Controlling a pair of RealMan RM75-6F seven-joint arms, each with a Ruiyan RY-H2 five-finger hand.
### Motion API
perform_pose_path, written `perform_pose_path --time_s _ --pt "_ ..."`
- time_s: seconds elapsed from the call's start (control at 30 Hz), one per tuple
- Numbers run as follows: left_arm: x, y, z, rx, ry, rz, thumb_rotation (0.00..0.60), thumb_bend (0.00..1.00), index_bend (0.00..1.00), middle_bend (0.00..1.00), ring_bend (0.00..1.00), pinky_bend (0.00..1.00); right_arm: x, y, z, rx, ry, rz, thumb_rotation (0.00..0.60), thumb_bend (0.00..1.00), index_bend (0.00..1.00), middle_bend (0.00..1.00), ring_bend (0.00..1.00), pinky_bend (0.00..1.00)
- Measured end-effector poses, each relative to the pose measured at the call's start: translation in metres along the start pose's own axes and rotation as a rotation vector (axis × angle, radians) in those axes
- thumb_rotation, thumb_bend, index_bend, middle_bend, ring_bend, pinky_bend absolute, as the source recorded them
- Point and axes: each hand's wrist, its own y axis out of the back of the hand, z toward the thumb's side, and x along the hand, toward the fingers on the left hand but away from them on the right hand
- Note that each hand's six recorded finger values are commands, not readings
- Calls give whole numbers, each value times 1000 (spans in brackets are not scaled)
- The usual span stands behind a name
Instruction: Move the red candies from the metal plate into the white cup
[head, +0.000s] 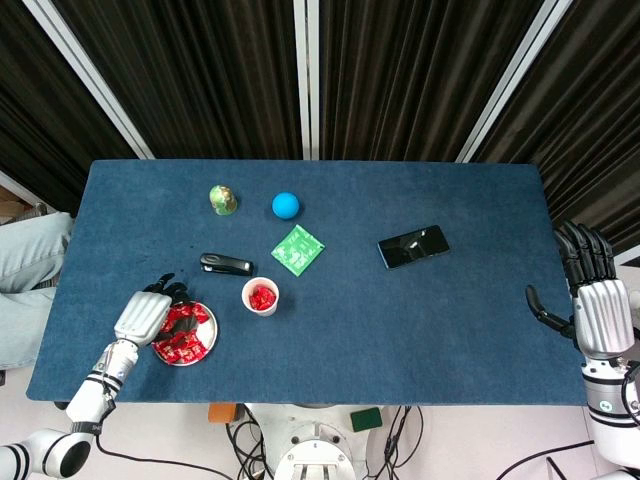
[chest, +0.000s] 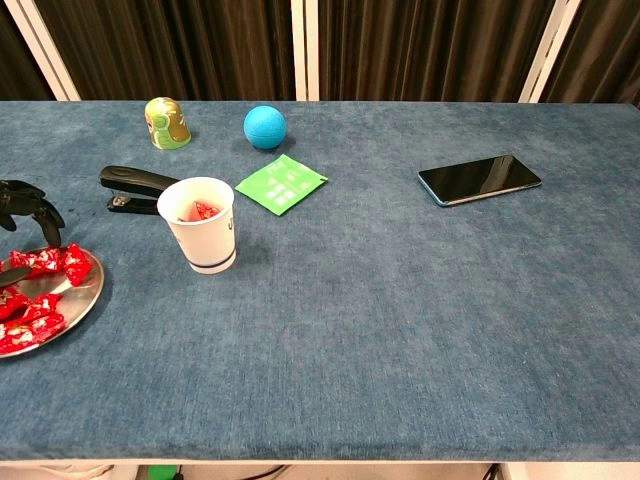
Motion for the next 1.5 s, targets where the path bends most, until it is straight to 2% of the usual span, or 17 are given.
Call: perform_pose_path --time_s 0.2,0.7,1.13,1.5 --pt "2 3 -3 0 13 18 600 351 392 236 70 271 -1 0 0 3 -1 1 600 371 0 0 0 0" --pt "3 -3 -11 14 37 -13 600 350 407 234 70 273 -1 -3 0 7 -2 9 600 371 0 0 0 0" --pt "1 -8 -4 31 13 -37 600 351 431 231 70 273 0 -5 -2 6 -7 15 600 372 0 0 0 0" --pt "9 -6 0 86 1 -34 600 350 443 230 70 273 0 -5 -5 8 -14 16 600 373 0 0 0 0"
